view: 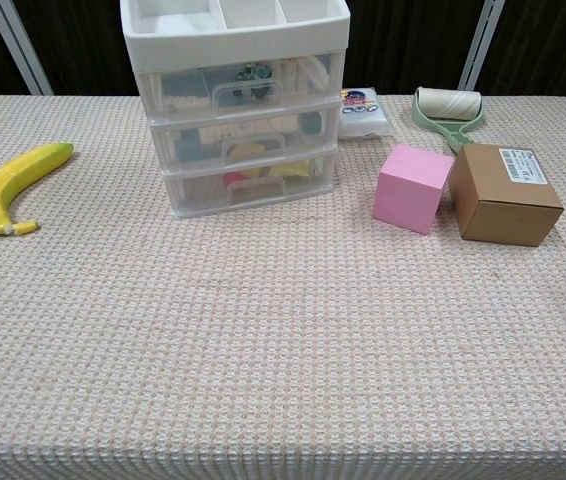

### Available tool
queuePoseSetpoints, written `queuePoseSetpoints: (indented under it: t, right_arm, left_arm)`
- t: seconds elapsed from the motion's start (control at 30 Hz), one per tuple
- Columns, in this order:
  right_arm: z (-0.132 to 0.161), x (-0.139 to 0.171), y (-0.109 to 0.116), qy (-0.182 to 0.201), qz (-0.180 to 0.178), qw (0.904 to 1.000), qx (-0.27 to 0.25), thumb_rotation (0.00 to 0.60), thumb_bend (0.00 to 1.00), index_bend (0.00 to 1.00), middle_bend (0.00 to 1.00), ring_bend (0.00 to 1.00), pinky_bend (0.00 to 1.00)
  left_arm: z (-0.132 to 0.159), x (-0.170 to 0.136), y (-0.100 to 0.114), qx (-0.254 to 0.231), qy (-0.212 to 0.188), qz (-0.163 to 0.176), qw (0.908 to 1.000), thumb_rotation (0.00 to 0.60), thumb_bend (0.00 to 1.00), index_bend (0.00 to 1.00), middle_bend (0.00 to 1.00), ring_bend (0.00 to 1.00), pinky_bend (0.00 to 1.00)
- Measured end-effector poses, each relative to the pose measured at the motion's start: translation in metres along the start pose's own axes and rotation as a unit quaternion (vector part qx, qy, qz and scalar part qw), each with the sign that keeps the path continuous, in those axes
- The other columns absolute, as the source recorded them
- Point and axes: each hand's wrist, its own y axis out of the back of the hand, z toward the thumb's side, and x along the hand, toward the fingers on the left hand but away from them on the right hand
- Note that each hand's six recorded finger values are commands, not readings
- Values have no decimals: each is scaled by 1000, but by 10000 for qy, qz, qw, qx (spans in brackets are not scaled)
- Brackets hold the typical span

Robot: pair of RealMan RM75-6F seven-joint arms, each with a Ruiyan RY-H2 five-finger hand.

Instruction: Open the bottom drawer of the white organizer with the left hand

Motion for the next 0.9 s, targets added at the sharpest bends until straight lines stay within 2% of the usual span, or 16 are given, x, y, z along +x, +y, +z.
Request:
queuePoseSetpoints:
  t: [0.1, 0.2, 0.3, 0.43, 0.5, 0.73, 0.9]
  right_arm:
    - [0, 1, 0, 40, 15, 10000, 4, 600, 82, 0, 0, 0, 0]
    - [1, 2, 2, 83, -10, 10000, 9, 600, 82, 0, 0, 0, 0]
    - [1, 4, 5, 113, -48, 9999, 23, 600, 82, 0, 0, 0, 0]
    - [1, 6, 7, 143, -74, 9999, 22, 600, 83, 0, 0, 0, 0]
    - [1, 7, 6, 152, -62, 9999, 22, 600, 82, 0, 0, 0, 0]
    - [2, 8, 5, 162, -43, 9999, 25, 600, 82, 0, 0, 0, 0]
    - [5, 8, 5, 191, -29, 9998, 38, 600, 82, 0, 0, 0, 0]
  left_arm:
    - [20, 9, -2, -95, -350, -40, 9993, 600, 112, 210, 237, 293, 285]
    - [49, 22, -3, -226, -835, -66, 9962, 600, 111, 231, 299, 380, 398]
    - [80, 34, -7, -339, -1302, -122, 9908, 600, 110, 241, 359, 447, 531]
    - [127, 48, -14, -421, -1871, -160, 9813, 600, 120, 275, 523, 644, 757]
    - [145, 53, -15, -423, -2065, -134, 9774, 600, 131, 284, 576, 700, 828]
    - [216, 71, -22, -449, -2694, -41, 9620, 600, 242, 323, 692, 821, 976]
    - [248, 85, -31, -683, -2749, -211, 9588, 600, 302, 400, 717, 849, 1000]
